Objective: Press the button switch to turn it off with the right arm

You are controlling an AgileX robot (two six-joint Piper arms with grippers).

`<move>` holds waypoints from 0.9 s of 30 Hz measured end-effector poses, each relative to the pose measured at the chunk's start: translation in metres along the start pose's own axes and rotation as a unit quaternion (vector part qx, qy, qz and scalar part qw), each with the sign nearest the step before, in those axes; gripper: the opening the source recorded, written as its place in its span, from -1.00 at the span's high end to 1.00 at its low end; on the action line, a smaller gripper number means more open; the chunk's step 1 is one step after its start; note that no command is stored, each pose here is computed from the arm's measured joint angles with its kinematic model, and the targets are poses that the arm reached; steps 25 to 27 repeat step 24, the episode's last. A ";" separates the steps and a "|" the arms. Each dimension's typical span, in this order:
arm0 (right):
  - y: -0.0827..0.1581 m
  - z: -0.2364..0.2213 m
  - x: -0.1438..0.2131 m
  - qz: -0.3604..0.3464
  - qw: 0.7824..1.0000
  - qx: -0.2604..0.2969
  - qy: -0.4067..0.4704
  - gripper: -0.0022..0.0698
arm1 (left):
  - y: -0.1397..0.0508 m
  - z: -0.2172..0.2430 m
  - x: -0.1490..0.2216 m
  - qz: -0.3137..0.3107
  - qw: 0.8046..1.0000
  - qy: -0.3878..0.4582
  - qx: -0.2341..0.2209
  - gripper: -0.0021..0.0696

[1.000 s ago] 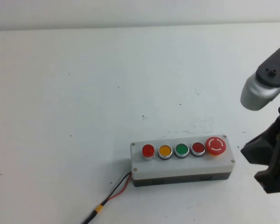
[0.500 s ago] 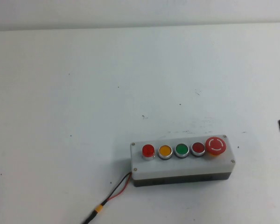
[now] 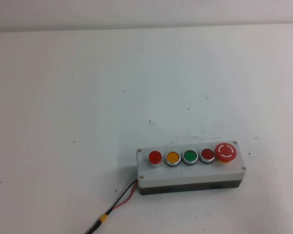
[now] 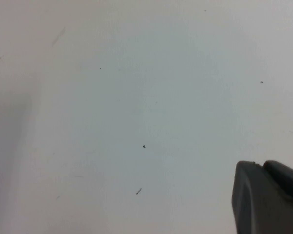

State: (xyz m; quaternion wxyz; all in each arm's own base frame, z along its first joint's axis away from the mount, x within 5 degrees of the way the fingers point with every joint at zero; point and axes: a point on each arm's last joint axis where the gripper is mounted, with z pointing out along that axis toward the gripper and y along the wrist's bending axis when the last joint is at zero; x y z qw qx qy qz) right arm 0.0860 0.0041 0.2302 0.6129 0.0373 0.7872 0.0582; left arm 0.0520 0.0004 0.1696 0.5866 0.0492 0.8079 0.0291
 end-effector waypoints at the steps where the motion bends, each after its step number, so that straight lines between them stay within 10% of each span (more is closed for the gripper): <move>1: -0.001 -0.003 0.003 0.003 1.000 0.001 -0.013 0.98 | 0.000 0.000 0.000 0.000 1.000 0.000 0.000 0.95; 27: -0.007 -0.018 0.054 -0.036 0.999 -0.008 -0.029 0.98 | 0.000 0.000 0.000 0.000 1.000 0.000 0.000 0.95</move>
